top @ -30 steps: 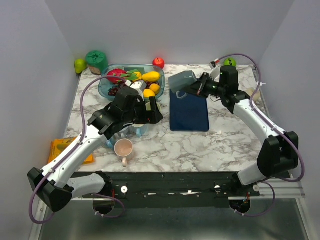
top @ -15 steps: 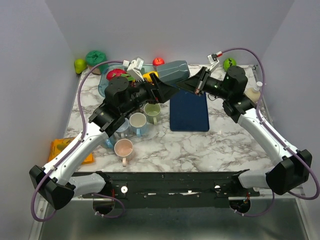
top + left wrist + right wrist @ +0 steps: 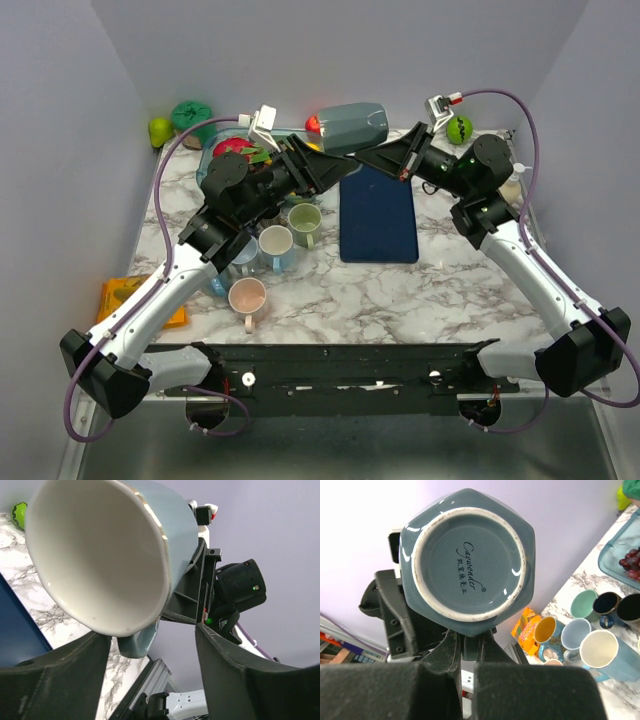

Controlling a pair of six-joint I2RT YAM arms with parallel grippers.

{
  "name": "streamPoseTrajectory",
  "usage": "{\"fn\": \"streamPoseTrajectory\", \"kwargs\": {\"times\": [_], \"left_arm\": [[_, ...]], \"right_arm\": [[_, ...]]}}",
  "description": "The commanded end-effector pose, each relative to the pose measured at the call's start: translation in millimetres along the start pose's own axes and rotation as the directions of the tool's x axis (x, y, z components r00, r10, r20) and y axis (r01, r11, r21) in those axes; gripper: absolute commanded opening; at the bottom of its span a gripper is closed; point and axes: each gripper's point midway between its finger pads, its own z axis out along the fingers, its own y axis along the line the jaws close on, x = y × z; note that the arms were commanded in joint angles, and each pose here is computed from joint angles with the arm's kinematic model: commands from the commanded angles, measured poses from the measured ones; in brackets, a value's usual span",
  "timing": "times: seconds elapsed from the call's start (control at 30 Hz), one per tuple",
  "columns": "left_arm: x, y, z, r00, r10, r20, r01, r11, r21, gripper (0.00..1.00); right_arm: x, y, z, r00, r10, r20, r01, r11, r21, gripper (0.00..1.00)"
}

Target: Turn the mug right side up

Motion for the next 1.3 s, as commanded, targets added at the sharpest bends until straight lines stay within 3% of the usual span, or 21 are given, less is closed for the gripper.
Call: {"fn": "streamPoseTrajectory", "kwargs": {"times": [0.0, 0.23, 0.27, 0.43, 0.53, 0.57, 0.7, 0.77, 0.83, 0.87, 0.93, 1.1, 1.27], "left_arm": [[-6.8, -11.6, 0.5, 0.999, -0.002, 0.034, 0.000, 0.998, 0.058, 0.65], [-9.6, -17.5, 3.8, 0.999, -0.005, 0.042, 0.001, 0.996, 0.090, 0.47], [-8.7, -16.7, 4.9, 0.999, -0.007, 0.037, 0.004, 0.996, 0.090, 0.40], [-13.7, -20.2, 5.8, 0.998, -0.010, 0.057, 0.004, 0.995, 0.103, 0.32], [-16.1, -22.9, 5.8, 0.998, 0.009, 0.066, -0.016, 0.994, 0.109, 0.14], [-17.2, -23.7, 5.7, 0.997, 0.027, 0.068, -0.035, 0.994, 0.108, 0.00], [-15.5, -9.4, -1.2, 0.995, 0.079, 0.064, -0.080, 0.997, 0.023, 0.00], [-20.1, -0.4, -6.4, 0.990, 0.117, 0.076, -0.114, 0.993, -0.043, 0.00], [-17.3, 13.7, -17.1, 0.983, 0.179, 0.042, -0.172, 0.976, -0.133, 0.00], [-19.9, 15.2, -20.6, 0.979, 0.199, 0.040, -0.191, 0.969, -0.158, 0.00], [-15.2, 27.1, -32.5, 0.968, 0.249, -0.015, -0.246, 0.943, -0.225, 0.00], [5.8, 65.3, -64.2, 0.944, 0.283, -0.166, -0.327, 0.866, -0.378, 0.00], [42.2, 91.7, -90.5, 0.899, 0.294, -0.326, -0.414, 0.815, -0.406, 0.00]], "right_arm": [[-0.6, 50.4, -5.7, 0.997, -0.073, 0.004, 0.072, 0.984, -0.165, 0.01], [8.8, 58.0, -6.4, 0.998, -0.061, -0.027, 0.054, 0.976, -0.212, 0.01], [11.0, 59.7, -5.7, 0.998, -0.062, -0.032, 0.054, 0.975, -0.217, 0.01], [22.6, 55.4, 0.1, 0.997, -0.050, -0.067, 0.035, 0.975, -0.221, 0.00], [28.9, 51.6, 1.2, 0.996, -0.041, -0.078, 0.024, 0.977, -0.212, 0.01], [30.5, 46.1, 1.3, 0.996, -0.045, -0.080, 0.029, 0.981, -0.190, 0.01], [32.8, 12.7, 0.5, 0.994, -0.078, -0.075, 0.076, 0.997, -0.019, 0.01], [34.1, -15.7, -4.4, 0.994, -0.087, -0.064, 0.094, 0.988, 0.121, 0.10], [30.5, -31.5, -10.2, 0.994, -0.103, -0.031, 0.107, 0.973, 0.205, 0.31], [34.4, -39.2, -13.9, 0.994, -0.106, -0.037, 0.112, 0.966, 0.234, 0.50], [38.6, -53.8, -23.9, 0.995, -0.100, -0.026, 0.103, 0.947, 0.305, 0.66], [46.5, -81.8, -48.8, 0.992, -0.126, -0.018, 0.121, 0.888, 0.444, 0.75], [53.0, -124.0, -99.9, 0.986, -0.165, 0.010, 0.115, 0.727, 0.677, 0.77]]}}
